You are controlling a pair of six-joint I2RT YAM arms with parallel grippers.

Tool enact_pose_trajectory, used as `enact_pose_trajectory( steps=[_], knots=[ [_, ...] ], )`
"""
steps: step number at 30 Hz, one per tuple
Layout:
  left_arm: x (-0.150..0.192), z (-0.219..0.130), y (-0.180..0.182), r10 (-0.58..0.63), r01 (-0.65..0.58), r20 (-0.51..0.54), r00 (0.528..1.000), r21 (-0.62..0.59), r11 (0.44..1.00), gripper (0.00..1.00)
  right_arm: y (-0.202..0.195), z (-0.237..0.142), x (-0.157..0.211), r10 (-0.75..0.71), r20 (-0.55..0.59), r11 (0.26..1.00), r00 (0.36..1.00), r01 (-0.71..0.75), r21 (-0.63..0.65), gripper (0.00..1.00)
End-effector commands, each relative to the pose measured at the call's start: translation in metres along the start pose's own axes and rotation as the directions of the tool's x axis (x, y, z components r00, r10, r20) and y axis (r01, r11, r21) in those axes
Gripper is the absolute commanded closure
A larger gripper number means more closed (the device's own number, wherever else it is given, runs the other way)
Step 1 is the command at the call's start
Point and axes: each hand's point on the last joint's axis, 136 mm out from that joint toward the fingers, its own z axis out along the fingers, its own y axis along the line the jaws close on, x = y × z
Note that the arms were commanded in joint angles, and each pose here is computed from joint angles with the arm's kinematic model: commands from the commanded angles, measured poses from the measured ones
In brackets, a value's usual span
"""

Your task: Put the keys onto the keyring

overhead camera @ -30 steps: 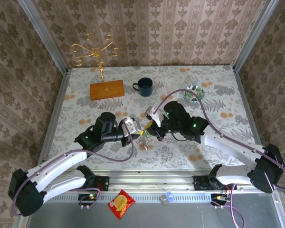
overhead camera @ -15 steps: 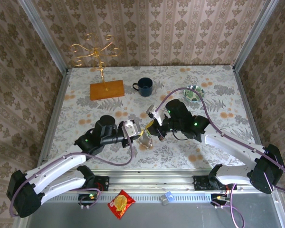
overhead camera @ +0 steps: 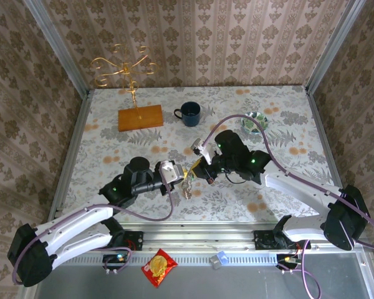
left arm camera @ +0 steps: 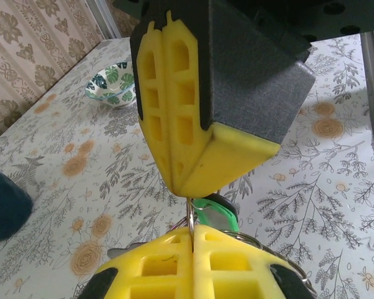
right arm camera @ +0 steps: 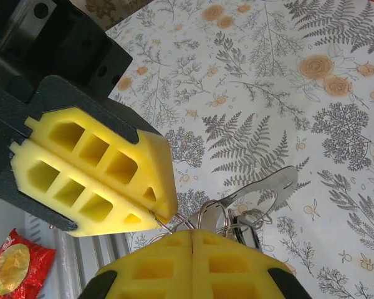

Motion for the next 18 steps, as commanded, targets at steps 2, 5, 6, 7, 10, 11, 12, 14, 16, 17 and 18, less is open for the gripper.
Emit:
enact_pose_trajectory(
  steps=[2, 5, 6, 7, 10, 11, 12, 14, 16, 17, 18],
  knots=[
    [-0.023, -0.003, 0.005, 0.008, -0.004, 0.102, 0.995, -0.033, 0.999, 1.00, -0.003, -0.004, -0.015, 0.020, 0.040, 1.000, 0.999, -0.020, 0.004, 1.00],
    [-0.023, -0.004, 0.005, 0.003, 0.002, 0.113, 0.994, -0.040, 0.999, 1.00, -0.006, -0.007, -0.017, 0.030, 0.056, 0.999, 0.998, -0.031, 0.011, 0.87],
    [-0.022, -0.004, 0.005, 0.000, 0.004, 0.115, 0.993, -0.040, 0.999, 1.00, -0.006, -0.007, -0.017, 0.030, 0.055, 0.999, 0.998, -0.031, 0.010, 0.83],
    [-0.022, -0.004, 0.005, -0.002, 0.007, 0.119, 0.993, -0.041, 0.999, 1.00, -0.006, -0.007, -0.018, 0.029, 0.057, 1.000, 0.998, -0.030, 0.010, 0.79],
    [-0.021, -0.003, 0.005, -0.010, 0.015, 0.124, 0.992, -0.044, 0.999, 1.00, -0.006, -0.008, -0.018, 0.028, 0.057, 1.000, 0.998, -0.029, 0.011, 0.70],
    [-0.020, -0.003, 0.005, -0.014, 0.020, 0.126, 0.992, -0.044, 0.999, 1.00, -0.006, -0.009, -0.019, 0.027, 0.059, 1.000, 0.998, -0.028, 0.012, 0.68],
    [-0.019, -0.003, 0.004, -0.017, 0.023, 0.128, 0.992, -0.045, 0.999, 1.00, -0.007, -0.010, -0.019, 0.024, 0.059, 1.000, 0.998, -0.025, 0.014, 0.67],
    [-0.018, -0.003, 0.004, -0.024, 0.030, 0.131, 0.991, -0.045, 0.999, 1.00, -0.006, -0.014, -0.020, 0.008, 0.068, 1.000, 0.998, -0.009, 0.017, 0.64],
    [-0.017, -0.003, 0.004, -0.030, 0.037, 0.139, 0.990, -0.048, 0.998, 1.00, -0.006, -0.019, -0.021, -0.021, 0.084, 1.000, 0.996, 0.019, 0.024, 0.62],
    [-0.017, -0.003, 0.004, -0.033, 0.040, 0.142, 0.989, -0.049, 0.998, 1.00, -0.006, -0.022, -0.021, -0.047, 0.096, 0.999, 0.994, 0.044, 0.029, 0.61],
    [-0.017, -0.003, 0.004, -0.035, 0.043, 0.146, 0.989, -0.048, 0.998, 1.00, -0.006, -0.025, -0.020, -0.085, 0.108, 0.996, 0.990, 0.082, 0.038, 0.61]
  ],
)
